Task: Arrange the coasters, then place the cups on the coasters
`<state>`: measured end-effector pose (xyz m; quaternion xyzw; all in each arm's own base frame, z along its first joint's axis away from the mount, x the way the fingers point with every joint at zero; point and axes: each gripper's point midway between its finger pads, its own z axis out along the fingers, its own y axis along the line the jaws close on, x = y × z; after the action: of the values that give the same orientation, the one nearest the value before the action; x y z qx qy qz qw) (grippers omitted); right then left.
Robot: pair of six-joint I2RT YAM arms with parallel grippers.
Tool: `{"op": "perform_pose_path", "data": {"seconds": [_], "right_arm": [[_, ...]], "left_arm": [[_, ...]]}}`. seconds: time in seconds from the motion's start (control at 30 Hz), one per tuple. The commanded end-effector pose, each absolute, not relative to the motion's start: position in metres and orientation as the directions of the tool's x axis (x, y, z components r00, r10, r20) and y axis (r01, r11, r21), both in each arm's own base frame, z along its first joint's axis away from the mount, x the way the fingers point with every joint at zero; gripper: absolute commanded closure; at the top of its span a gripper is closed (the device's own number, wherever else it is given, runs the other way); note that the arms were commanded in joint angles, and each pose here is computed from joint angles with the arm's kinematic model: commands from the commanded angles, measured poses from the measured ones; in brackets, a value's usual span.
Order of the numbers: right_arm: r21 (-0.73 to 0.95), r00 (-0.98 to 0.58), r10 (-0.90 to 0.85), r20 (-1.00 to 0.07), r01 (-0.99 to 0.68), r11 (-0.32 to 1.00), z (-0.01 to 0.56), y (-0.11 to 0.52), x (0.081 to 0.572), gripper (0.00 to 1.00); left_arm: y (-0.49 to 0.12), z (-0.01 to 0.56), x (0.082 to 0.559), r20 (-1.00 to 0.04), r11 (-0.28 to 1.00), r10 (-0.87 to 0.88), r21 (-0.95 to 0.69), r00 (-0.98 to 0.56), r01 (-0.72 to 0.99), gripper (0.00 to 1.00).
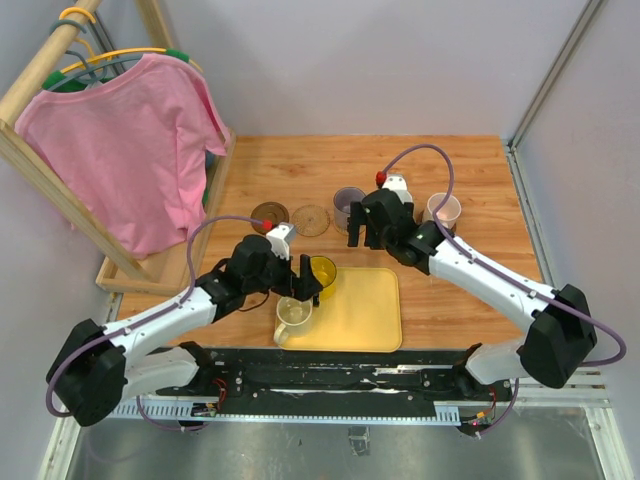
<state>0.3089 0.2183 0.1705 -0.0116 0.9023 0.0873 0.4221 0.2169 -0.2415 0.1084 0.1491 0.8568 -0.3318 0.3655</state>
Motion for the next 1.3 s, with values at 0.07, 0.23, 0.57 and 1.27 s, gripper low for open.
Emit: {"op": "perform_pose_path", "data": {"seconds": [0.07,0.23,0.57,1.27], "right_arm": [[0.157,-0.622,0.064,-0.781,-0.095,0.983,0.174,0.216,0.307,0.07],[0.154,-0.613,0.069,-0.787,-0.086,0.984,0.176,0.212,0.306,0.07],[0.141,-0.61,0.067,-0.79,-0.074,0.987,0.174,0.209,0.307,0.07],[0.164,-0.613,0.091,-0.784,-0.063,0.985,0.173,0.21,0.305,0.06]], "left_arm": [[-0.252,0.103,0.222,-0.728,0.753,0.067,-0.411,-0.682,0.513,0.0],[-0.252,0.089,0.226,-0.707,0.78,0.089,-0.389,-0.702,0.491,0.0],[-0.259,0.077,0.23,-0.694,0.78,0.137,-0.364,-0.707,0.508,0.0],[-0.245,0.058,0.221,-0.647,0.813,0.198,-0.311,-0.737,0.492,0.82]]}}
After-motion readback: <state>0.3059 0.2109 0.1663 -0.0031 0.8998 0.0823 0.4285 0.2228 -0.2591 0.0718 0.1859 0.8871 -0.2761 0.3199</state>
